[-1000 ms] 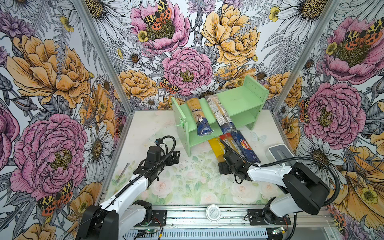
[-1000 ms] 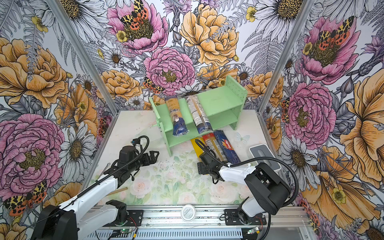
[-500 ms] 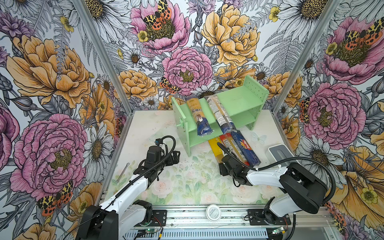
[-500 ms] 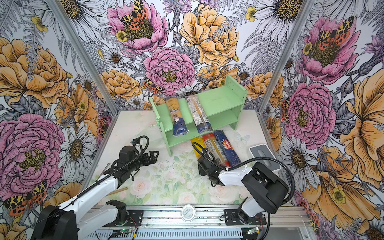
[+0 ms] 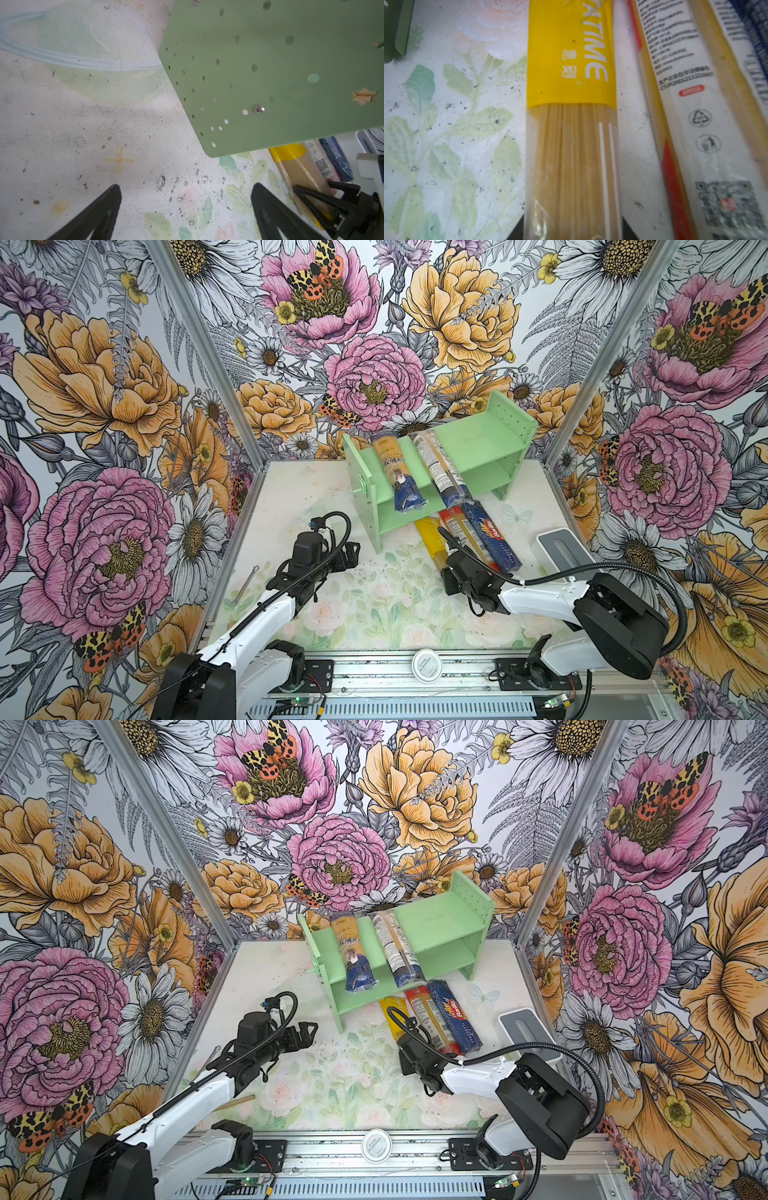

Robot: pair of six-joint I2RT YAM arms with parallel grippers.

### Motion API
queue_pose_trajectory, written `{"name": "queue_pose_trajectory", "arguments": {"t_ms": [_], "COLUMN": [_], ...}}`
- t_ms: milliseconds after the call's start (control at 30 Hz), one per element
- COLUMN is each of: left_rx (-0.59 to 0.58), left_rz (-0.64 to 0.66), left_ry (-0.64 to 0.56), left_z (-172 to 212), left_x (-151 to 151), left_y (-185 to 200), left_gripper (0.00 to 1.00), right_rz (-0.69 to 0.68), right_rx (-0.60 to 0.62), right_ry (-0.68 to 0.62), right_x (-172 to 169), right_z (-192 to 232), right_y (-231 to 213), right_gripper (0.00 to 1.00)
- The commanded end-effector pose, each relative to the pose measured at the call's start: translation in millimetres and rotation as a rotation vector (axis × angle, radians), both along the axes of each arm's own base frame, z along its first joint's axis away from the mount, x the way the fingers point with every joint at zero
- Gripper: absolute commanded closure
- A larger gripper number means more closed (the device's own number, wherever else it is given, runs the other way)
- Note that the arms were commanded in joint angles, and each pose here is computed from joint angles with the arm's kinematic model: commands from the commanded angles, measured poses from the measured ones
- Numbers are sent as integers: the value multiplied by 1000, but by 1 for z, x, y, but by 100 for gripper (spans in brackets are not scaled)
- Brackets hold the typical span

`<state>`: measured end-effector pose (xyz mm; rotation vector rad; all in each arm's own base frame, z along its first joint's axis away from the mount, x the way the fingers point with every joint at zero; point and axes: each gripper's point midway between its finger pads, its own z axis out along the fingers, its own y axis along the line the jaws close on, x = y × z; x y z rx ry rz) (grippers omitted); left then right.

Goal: Place and organize the pasta boxes and bags onto the shelf
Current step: 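Close the right gripper on the PASTATIME bag's near end, then lift the PASTATIME bag upright with the right gripper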

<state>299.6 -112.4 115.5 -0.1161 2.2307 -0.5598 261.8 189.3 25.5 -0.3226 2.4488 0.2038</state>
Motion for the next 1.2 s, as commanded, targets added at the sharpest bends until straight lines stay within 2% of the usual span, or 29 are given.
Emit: {"name": "queue_pose_trajectory", "arguments": {"t_ms": [0,100,167,467,567,1167], "left_rx": [0,-1,0,0,1,-3], "left_rz": [-11,-10,-9,-7,-8,-11], "left_ry": [-22,-28,-29,-29,-27,-29], "left_z": [4,5,5,5,4,4], "left_x": [-1,-2,-3,-2,-1,-1], "left_y": [1,2,2,3,3,2], "left_gripper": [1,1,1,1,1,1], "right_rz": [32,24,22,45,58,58], "right_rx": [43,61,76,156,191,190], "right_ry": [-13,-2,8,45,93,78], "right_x": [1,1,2,2,2,-6], "right_z": [19,25,28,58,69,129], "right_y": [9,8,7,2,1,-23], "right_gripper": [88,93,100,100,100,100]}}
